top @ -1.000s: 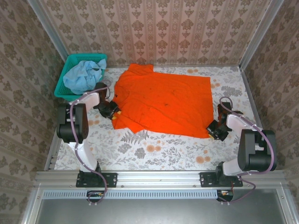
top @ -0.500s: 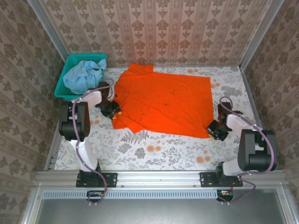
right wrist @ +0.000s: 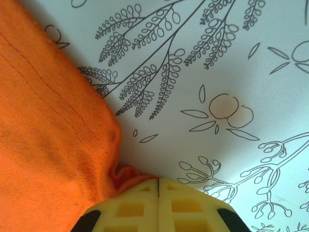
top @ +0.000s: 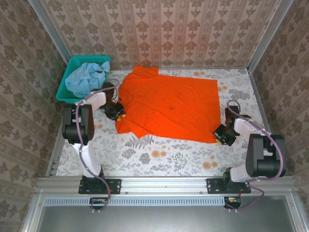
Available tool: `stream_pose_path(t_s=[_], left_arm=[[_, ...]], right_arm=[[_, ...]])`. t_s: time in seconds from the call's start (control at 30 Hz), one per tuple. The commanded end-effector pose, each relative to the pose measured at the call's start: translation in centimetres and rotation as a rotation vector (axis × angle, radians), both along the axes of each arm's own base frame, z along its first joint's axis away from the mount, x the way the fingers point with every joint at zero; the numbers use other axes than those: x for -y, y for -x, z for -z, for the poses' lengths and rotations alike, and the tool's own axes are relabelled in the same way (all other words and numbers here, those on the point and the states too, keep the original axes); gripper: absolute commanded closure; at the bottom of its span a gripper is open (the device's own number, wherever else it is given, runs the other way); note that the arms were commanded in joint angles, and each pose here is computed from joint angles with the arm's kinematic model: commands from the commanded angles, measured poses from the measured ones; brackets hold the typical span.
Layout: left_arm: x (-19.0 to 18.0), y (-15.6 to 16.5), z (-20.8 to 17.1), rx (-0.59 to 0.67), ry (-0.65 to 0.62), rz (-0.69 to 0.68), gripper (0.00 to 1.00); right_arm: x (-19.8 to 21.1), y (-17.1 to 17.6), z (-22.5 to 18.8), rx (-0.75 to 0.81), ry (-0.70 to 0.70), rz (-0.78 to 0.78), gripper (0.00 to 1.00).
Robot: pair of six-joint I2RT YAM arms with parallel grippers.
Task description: Fold and stack the t-shirts
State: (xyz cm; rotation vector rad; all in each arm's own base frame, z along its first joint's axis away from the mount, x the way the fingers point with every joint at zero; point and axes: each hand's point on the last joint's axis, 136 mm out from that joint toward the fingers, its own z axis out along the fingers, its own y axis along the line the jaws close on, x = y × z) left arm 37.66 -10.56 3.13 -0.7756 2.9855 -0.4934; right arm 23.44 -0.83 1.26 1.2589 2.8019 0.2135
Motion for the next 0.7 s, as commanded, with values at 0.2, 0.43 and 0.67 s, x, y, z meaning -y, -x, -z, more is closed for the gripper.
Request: stream_pose_path(t_s=[0.2, 0.43, 0.67], left_arm=[[0.2, 0.5, 0.7, -0.032, -0.016, 0.038, 0.83], [0.4, 0.4, 0.2, -0.022, -0.015, 0.048, 1.00], [0.7, 0.9, -2.9, 0.023, -0.013, 0.070, 1.00]], right_arm=[[-0.2, 0.7, 0.8, -0.028, -0.013, -0.004, 1.00], [-0.2, 0.6, 0.7, -0.027, -0.015, -0.006, 1.00], [-0.2, 0.3, 0.5, -0.024, -0.017, -0.012, 1.00]])
